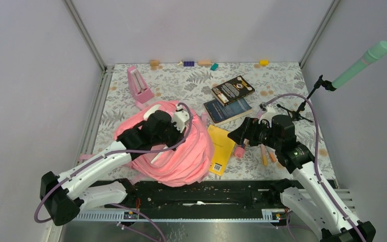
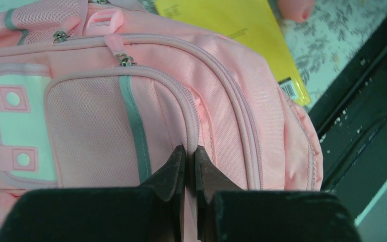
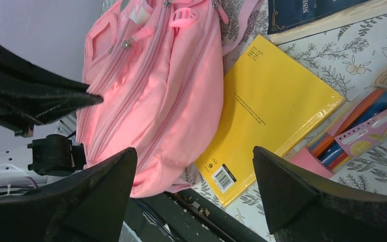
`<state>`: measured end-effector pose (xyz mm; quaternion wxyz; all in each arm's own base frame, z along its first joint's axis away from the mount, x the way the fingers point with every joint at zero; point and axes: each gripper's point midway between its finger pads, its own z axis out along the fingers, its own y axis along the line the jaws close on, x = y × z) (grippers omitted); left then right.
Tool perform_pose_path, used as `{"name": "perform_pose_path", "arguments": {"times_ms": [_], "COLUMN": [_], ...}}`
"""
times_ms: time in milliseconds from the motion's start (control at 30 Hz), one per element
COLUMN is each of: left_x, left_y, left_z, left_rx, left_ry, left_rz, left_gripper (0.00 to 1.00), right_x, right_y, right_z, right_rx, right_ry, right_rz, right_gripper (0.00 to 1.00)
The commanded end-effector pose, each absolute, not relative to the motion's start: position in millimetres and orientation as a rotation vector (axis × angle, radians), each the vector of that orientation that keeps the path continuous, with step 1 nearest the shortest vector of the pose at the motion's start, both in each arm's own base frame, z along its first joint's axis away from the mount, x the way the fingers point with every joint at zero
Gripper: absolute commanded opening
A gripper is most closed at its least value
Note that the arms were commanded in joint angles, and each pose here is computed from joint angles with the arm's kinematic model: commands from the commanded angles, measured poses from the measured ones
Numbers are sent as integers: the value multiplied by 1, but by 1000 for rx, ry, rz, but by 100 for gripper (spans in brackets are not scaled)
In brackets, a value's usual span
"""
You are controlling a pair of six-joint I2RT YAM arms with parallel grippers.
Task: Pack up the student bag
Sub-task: Unzip the student bag at the center of the board.
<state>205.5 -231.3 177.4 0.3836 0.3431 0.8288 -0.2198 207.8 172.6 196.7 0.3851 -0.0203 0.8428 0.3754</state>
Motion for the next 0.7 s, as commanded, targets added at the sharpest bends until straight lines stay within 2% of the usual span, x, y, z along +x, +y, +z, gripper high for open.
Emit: {"name": "perform_pose_path", "arguments": {"times_ms": [0, 367, 433, 467, 533, 600, 667], "left_x": [199, 166, 162, 162, 163, 169, 177], "left_y": [-264, -253, -252, -252, -251, -250, -247], "left_z": [212, 166, 166, 168, 178, 193, 208], "left_rx": [1036, 1237, 1221, 1202, 1140, 1032, 894], "left_ry": [1911, 2028, 2045, 2049, 2045, 2036, 2042], "left_rz": [-641, -504, -524, -530, -542, -551, -549], "left_gripper": [0, 1, 16, 33, 58, 75, 87], "right_x": [215, 219, 221, 223, 224, 226, 228], "right_y": [178, 191, 200, 205, 217, 229, 243], "right_z": [200, 192, 188, 186, 186, 188, 195], "right_rx": [-88, -141, -158, -168, -225, -313, -411], "right_ry": [2104, 2121, 2123, 2125, 2106, 2074, 2013], "right_rz": [952, 938, 955, 960, 977, 982, 1000], "right_gripper": [92, 90, 89, 88, 84, 82, 81]}}
